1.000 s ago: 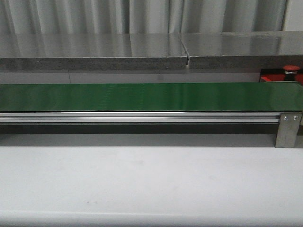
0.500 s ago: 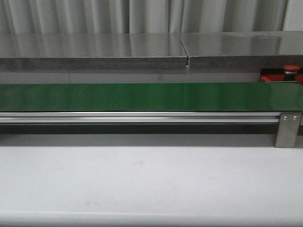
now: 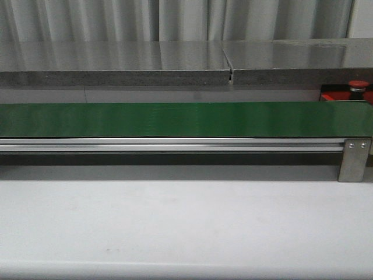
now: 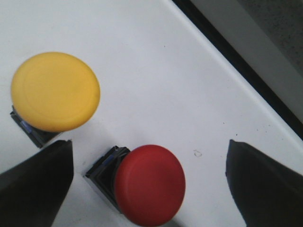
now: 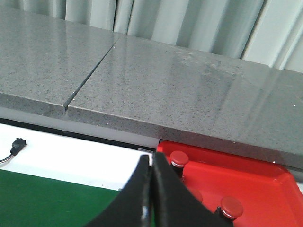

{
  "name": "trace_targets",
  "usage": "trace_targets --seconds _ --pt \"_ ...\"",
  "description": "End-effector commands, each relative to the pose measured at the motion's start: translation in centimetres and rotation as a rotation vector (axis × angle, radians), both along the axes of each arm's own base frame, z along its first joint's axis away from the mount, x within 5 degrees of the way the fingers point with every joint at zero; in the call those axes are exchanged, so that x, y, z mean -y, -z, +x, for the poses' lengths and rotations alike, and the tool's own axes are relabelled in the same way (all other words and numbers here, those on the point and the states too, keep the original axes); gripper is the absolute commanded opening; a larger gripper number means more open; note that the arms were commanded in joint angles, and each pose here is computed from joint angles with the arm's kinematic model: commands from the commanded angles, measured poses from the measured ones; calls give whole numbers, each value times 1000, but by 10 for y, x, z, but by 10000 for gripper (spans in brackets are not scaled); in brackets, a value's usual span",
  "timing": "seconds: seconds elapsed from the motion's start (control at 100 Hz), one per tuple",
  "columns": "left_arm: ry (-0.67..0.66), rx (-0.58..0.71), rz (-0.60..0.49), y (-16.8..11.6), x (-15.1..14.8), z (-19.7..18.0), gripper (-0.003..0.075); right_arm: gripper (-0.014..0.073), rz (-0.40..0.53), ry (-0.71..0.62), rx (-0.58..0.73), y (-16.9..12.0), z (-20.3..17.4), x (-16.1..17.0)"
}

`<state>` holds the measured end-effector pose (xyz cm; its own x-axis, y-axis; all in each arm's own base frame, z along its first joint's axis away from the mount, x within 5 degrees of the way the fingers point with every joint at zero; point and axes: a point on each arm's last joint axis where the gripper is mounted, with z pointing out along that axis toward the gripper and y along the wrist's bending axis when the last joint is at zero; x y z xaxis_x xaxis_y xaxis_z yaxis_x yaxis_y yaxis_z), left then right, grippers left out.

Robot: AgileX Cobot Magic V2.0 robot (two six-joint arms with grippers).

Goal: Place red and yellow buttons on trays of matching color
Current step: 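Move the left gripper down to a red push-button and grasp it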

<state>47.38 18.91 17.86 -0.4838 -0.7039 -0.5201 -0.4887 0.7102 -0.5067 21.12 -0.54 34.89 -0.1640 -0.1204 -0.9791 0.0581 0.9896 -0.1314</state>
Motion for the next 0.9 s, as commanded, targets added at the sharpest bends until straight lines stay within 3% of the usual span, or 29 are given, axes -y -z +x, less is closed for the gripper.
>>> trace_targets --seconds 0.0,0.51,0.89 --pt "-25 104 25 -38 1 4 620 -68 -10 -12 58 -17 -4 -1" --pt "-14 92 24 -27 8 10 615 -68 -10 -12 58 -17 -4 -1" --pt "4 72 13 -25 10 8 344 -68 -10 -12 57 -17 -4 -1"
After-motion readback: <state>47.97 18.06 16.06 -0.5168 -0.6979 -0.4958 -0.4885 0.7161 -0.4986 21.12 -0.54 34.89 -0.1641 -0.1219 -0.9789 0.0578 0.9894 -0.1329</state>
